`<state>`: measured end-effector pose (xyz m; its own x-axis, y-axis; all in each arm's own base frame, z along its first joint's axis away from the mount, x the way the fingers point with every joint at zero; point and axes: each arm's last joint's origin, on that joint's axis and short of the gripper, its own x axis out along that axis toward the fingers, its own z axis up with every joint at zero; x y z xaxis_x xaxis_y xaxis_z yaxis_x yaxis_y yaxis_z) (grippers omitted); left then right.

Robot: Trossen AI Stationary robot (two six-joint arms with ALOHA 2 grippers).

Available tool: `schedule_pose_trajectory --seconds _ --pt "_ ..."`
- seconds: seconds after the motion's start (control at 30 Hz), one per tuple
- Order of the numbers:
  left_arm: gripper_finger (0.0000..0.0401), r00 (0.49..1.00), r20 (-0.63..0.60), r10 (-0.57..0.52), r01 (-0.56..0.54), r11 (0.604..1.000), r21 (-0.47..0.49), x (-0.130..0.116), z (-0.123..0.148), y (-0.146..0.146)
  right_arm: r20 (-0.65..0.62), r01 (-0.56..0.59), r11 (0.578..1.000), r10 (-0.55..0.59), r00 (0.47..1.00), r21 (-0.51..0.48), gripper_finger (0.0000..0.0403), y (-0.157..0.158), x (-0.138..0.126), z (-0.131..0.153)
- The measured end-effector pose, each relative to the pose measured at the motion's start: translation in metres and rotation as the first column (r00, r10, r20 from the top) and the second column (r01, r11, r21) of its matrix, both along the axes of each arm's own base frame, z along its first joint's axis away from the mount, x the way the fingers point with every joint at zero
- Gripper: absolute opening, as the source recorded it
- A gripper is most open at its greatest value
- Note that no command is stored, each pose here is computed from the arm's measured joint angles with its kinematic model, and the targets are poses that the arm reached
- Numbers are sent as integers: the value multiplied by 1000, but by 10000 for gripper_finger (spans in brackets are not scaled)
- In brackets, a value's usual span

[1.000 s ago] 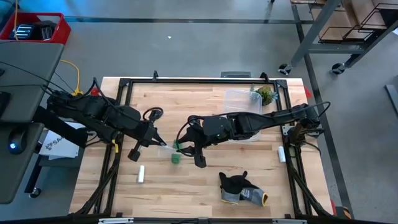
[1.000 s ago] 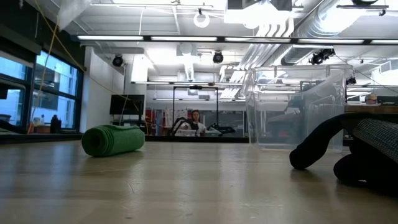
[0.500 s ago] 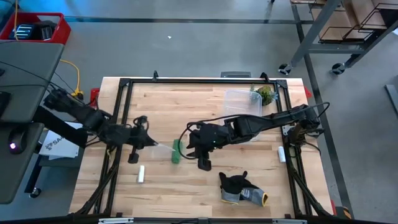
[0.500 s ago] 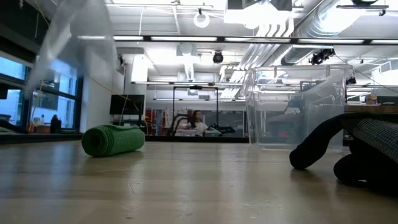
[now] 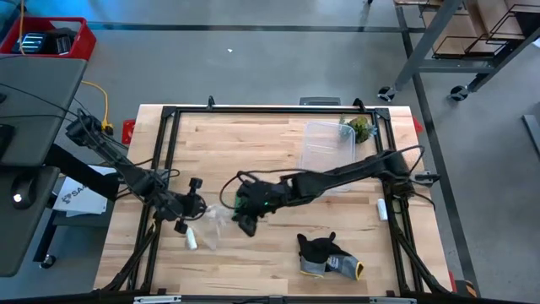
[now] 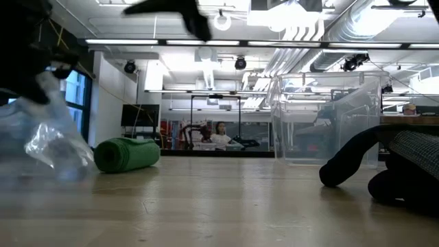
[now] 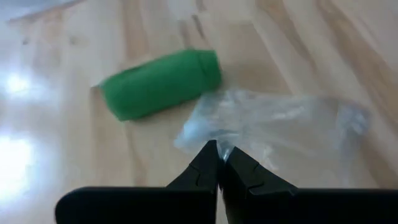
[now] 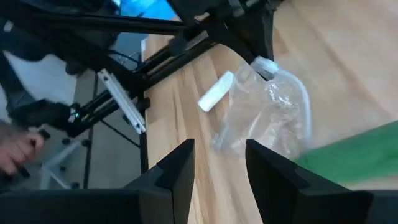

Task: Roll bandage
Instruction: Open the transparent zip bag

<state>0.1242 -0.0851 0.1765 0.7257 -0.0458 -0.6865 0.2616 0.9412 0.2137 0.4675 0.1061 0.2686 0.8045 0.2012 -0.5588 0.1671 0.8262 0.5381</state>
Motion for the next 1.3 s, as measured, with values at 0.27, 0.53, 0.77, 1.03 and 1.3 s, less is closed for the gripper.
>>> schedule_pose_trajectory --seconds 0.27,0.53,0.77,1.03,1.3 --pt "0 983 -13 -185 185 979 83 -11 -29 -2 -111 124 989 -114 987 83 132 -10 22 -57" --pt "0 925 109 -364 312 891 331 1 21 -11 -44 110 994 -110 993 8 132 -36 16 -25" --pt "0 907 211 -365 155 754 638 14 79 -14 -80 152 966 -172 982 -209 132 -53 -21 25" --pt "0 820 -37 -571 454 610 650 23 42 -43 -147 165 934 -221 964 -317 132 -57 -50 49" --pt "0 867 -22 -497 469 801 372 21 15 -75 -166 -22 985 -6 986 -171 133 -12 -40 31"
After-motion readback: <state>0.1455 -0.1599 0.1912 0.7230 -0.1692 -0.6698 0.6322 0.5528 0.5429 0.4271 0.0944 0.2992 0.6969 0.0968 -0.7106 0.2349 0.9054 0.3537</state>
